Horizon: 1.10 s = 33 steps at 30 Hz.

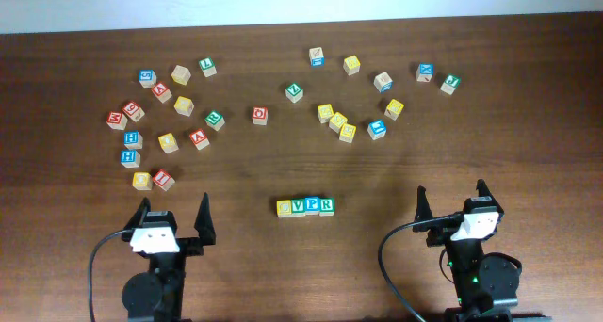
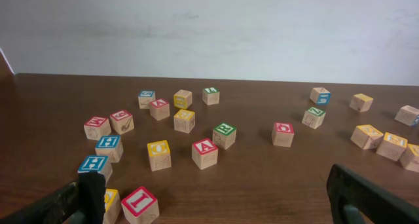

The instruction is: Spell out CVPR

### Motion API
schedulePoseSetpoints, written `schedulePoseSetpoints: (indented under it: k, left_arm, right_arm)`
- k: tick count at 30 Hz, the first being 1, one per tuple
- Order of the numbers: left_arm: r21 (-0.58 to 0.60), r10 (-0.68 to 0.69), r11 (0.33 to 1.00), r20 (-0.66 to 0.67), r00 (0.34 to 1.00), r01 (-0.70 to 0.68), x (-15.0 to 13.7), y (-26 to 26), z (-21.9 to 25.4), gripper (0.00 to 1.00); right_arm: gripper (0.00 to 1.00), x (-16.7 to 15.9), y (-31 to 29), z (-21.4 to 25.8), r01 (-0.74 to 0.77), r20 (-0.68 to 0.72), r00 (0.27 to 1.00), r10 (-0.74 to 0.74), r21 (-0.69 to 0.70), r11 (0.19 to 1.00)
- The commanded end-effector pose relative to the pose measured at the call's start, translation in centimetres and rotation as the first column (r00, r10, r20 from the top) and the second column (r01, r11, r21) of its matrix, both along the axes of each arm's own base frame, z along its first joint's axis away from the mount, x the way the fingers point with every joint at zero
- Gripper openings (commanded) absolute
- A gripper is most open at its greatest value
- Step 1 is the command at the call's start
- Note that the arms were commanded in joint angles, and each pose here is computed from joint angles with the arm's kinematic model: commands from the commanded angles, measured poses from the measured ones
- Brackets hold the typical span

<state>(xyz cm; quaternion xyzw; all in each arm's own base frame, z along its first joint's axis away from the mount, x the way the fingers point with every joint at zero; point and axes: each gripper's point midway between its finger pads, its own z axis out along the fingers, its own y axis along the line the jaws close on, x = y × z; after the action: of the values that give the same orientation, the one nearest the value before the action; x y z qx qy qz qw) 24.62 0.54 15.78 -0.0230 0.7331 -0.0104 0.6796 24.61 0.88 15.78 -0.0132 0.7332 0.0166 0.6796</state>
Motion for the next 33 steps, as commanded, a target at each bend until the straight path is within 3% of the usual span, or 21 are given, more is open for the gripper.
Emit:
schedulePoseSetpoints:
  k: [1,33]
  left_arm:
    - [0.022,0.029,0.999,-0.005,1.000,-0.029,-0.05,0.57,-0.21,0.99]
    - [0.044,0.032,0.999,-0.005,0.999,-0.032,-0.06,0.64,-0.20,0.99]
  right_arm:
    - [0.98,-0.02,-0.17,-0.19,0.011,-0.002,1.000,-0.011,0.010,1.000]
    - [0.98,-0.02,-0.17,-0.20,0.011,-0.003,1.000,-0.011,0.010,1.000]
